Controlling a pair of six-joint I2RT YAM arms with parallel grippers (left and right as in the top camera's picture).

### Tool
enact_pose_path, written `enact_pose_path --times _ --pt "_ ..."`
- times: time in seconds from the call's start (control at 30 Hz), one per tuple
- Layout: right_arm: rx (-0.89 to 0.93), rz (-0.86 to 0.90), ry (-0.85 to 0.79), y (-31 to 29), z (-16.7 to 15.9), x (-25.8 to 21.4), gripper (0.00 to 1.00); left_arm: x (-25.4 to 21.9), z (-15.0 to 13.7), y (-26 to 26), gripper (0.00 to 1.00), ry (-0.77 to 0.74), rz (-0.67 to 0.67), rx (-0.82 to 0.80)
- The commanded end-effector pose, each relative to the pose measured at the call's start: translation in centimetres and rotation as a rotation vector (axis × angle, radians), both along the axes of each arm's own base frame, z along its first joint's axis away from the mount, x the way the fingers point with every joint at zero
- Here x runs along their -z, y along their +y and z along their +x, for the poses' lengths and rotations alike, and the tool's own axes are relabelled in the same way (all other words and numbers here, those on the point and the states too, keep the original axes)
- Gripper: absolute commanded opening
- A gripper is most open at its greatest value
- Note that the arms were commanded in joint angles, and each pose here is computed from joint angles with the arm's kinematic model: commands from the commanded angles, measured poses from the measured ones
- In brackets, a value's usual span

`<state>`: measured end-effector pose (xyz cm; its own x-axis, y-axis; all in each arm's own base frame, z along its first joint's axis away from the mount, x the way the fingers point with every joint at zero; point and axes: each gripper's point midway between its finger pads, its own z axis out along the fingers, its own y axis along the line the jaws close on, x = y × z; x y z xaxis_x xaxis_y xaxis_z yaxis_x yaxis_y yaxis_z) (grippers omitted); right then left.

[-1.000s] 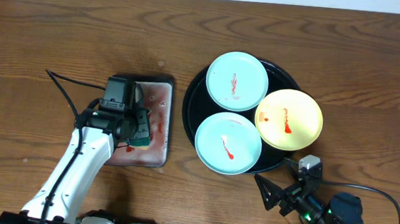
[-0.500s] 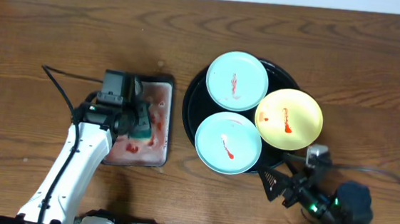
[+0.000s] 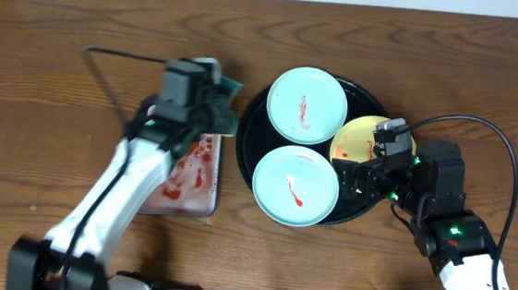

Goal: Clean dirty plates on tray and stack at the side

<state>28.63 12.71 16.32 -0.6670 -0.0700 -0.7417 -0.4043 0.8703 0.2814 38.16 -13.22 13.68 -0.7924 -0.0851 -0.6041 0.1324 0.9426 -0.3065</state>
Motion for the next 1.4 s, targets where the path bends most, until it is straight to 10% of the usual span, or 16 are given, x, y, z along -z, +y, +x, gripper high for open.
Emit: enact_pose_path --times 0.0,0.07,0.5,1.37 --pt "0.142 -0.078 0.0 -2.6 1.0 0.0 0.75 -1.4 2.7 -5.8 0.07 -0.038 -0.023 0.144" --pt "0.225 -0.129 0.024 -4.2 1.1 0.8 0.6 -1.4 3.7 -7.8 0.07 -0.042 -0.022 0.179" --pt "0.345 -0.112 0.06 -6.7 4.3 2.9 0.48 4.8 7.2 -17.0 0.07 0.01 -0.069 0.281" --pt "0.19 0.041 0.197 -0.3 21.3 10.9 0.49 7.9 8.6 -16.6 0.07 0.1 -0.159 0.063"
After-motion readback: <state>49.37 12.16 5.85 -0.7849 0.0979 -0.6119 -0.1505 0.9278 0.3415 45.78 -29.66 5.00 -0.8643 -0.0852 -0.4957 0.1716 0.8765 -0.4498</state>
